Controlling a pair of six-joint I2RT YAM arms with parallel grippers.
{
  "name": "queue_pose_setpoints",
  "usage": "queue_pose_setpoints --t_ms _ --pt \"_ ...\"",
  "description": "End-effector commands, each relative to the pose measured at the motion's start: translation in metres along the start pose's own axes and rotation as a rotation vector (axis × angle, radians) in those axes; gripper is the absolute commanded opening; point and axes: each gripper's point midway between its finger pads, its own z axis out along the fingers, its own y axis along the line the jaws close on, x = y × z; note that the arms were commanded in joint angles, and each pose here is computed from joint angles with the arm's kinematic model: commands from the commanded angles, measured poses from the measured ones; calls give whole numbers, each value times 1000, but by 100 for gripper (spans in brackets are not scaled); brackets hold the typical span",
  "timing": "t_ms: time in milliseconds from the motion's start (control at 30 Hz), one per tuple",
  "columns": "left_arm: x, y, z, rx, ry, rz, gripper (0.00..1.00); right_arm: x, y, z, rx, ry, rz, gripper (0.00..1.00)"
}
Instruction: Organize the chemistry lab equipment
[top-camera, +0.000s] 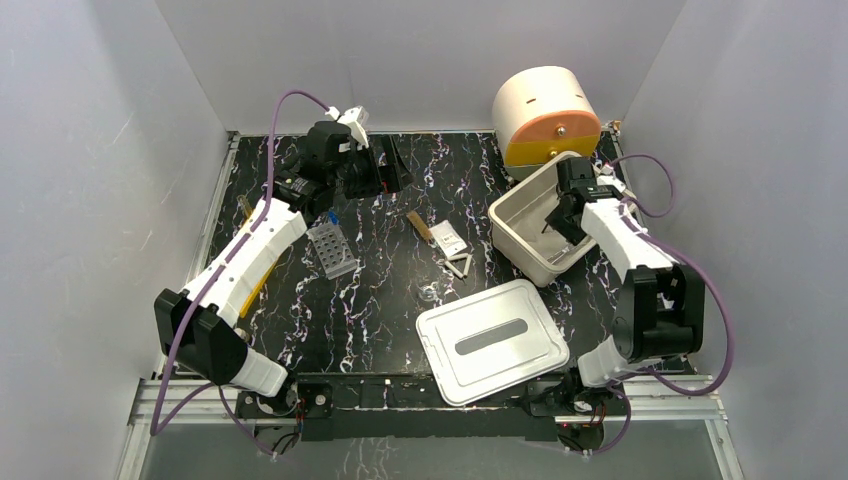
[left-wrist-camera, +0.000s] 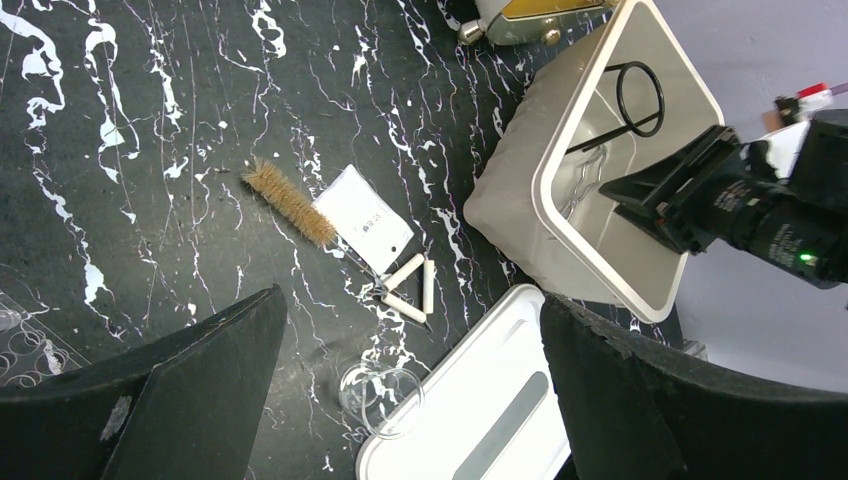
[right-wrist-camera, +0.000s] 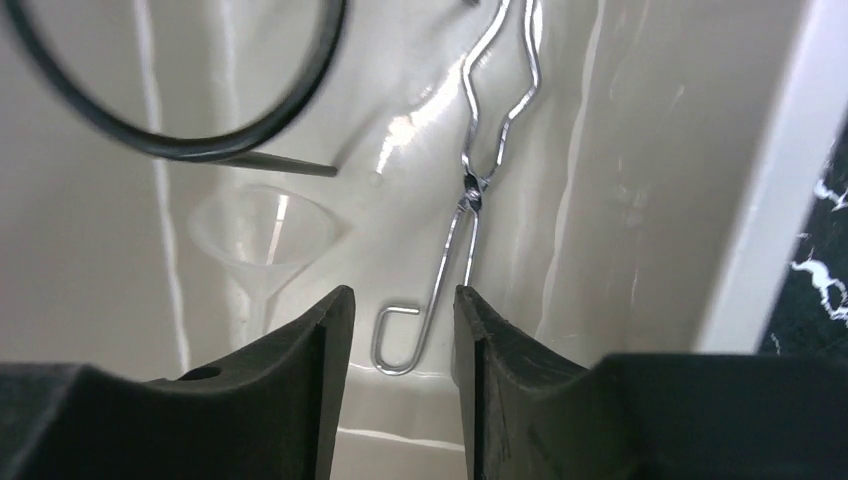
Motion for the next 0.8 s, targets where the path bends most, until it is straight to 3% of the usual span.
queue_pose_setpoints --t_ms 0,233,367,633,767 --pt "1 4 0 -9 0 15 98 -52 25 -50 -146 -147 -13 51" --pt "2 13 3 -56 -1 4 98 -77 66 -108 -445 -266 -204 62" --pt "-6 38 0 -214 -35 -21 98 -69 109 -145 -646 -301 -360 65" --pt "-27 68 -19 -405 -117 -37 98 22 202 -202 -882 -312 -763 68" --pt "-41 88 -39 -530 -183 -56 98 77 226 -190 -911 -206 -887 67"
